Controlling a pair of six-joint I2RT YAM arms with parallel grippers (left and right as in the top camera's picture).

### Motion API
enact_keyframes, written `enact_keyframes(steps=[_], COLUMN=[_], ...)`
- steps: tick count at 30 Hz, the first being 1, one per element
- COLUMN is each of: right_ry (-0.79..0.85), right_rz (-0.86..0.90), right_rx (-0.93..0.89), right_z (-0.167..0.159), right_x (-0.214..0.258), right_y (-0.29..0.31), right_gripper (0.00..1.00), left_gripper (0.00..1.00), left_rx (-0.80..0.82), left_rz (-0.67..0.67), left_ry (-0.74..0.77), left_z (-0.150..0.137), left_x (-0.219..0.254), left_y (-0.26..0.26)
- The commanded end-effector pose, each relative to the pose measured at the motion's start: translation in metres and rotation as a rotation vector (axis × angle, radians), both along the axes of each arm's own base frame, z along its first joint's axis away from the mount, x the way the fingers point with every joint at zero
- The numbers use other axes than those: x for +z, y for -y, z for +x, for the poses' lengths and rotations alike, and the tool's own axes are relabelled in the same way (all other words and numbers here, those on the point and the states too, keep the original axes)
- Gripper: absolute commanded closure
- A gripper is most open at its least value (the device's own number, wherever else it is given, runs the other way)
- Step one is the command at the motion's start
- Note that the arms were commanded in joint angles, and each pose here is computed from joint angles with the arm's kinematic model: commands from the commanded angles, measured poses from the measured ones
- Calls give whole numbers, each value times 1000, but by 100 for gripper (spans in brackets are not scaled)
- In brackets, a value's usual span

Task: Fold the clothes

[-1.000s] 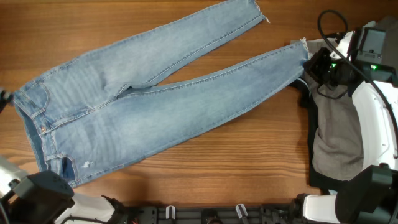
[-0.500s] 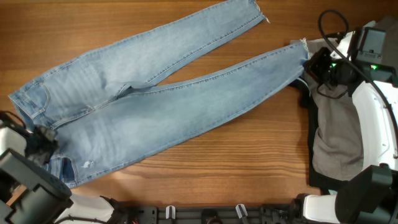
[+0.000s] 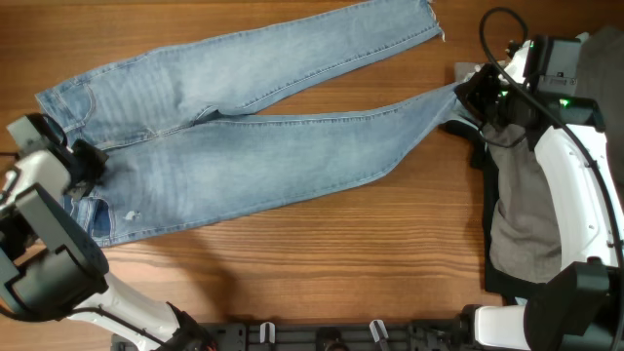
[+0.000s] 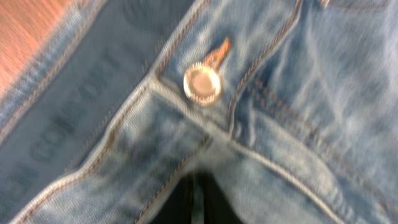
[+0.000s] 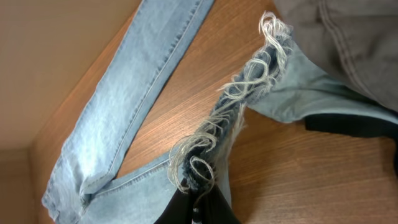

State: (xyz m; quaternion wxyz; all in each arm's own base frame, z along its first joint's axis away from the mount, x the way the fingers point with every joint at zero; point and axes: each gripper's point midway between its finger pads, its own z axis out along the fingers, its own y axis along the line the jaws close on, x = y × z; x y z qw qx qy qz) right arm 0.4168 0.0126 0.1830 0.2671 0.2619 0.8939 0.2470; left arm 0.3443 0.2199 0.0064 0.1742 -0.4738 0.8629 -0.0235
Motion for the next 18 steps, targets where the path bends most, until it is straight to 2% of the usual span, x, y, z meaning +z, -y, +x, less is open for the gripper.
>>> enact_keyframes(steps=[1,3,5,6,10,14,18], right_ry=[6,4,0,-1,-6,-7,-10], right_rz=[0,0,1,1,12,11,-6], right_rx=[-41,-41,-42,-41,-55,-56,-69], right_z=[2,1,1,1,1,0,0], right_x=[6,6,5,5,5,5,4], right_y=[4,4,4,4,4,4,7], right_gripper=[95,95,95,95,95,95,95], left_gripper=[78,67,66,66,65,58,50], left_rx=[55,120,237,275,343,368,306], left_rz=[-49,-110,-191,-215,-262,-245,-203], left_ry=[-95,-195,-292,-307,-366,-340,-261], left_z=[-18,-56,-107,-124,-167,-174,-162], left_x=[50,59,53,53,31,5,-11], left_y=[-19,-19,-29,-35,-38,-39,-45])
